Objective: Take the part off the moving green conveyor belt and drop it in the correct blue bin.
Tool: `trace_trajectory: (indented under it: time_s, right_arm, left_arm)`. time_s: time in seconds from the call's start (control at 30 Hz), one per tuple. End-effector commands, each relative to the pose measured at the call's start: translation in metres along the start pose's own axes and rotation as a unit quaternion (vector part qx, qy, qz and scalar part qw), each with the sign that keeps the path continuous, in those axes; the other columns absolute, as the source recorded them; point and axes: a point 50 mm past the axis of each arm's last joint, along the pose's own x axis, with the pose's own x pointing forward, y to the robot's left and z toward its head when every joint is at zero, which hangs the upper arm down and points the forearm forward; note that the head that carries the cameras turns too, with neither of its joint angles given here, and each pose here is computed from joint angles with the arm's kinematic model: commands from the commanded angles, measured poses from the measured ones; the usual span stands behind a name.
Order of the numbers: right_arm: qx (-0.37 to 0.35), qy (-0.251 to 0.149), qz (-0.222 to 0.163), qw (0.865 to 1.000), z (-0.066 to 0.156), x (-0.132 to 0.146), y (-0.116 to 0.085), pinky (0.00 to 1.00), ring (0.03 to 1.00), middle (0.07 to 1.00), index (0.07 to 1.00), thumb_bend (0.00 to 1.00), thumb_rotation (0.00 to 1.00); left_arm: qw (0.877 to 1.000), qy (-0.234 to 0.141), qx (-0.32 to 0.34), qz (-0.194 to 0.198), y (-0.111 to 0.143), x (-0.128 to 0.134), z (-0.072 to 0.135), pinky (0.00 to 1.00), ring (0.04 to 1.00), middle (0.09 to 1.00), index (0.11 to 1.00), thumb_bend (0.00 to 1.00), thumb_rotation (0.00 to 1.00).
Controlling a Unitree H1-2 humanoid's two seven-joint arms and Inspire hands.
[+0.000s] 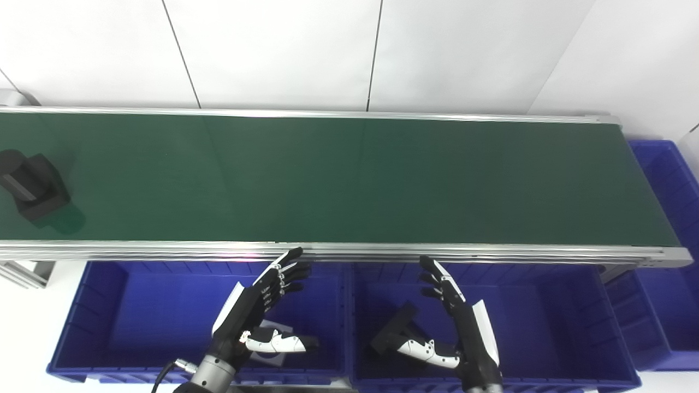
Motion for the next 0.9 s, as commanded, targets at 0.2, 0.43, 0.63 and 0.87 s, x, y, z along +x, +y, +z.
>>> trace_trajectory:
  time_s: [0.2,0.43,0.63,0.87]
  right_arm:
    - [0.009,-0.023,-0.008,1.000,0.0076,0.0024,-0.0006,0.75,0.847,0.895,0.897,0.88,0.37]
    - [0.010,-0.021,-0.007,1.000,0.0081,0.0021,-0.0006,0.74,0.844,0.897,0.895,0.88,0.37]
    - [0.008,-0.021,-0.008,1.000,0.0082,0.0020,-0.0003,0.73,0.837,0.897,0.894,0.87,0.37]
    - [0.007,-0.019,-0.009,1.000,0.0075,0.0020,0.0001,0.75,0.846,0.895,0.895,0.89,0.39]
  left_arm:
    - [1.000,-0.029,0.010,0.002,0.0012,0.0026,0.0105,0.80,0.849,0.859,0.920,0.89,0.13]
    - [0.999,-0.029,0.016,0.004,0.0010,0.0030,0.0110,0.79,0.848,0.861,0.917,0.89,0.13]
    - [1.000,-0.027,0.015,0.005,0.0010,0.0028,0.0113,0.80,0.856,0.869,0.915,0.89,0.13]
    - [0.999,-0.027,0.019,0.007,0.0011,0.0030,0.0116,0.79,0.857,0.874,0.913,0.89,0.13]
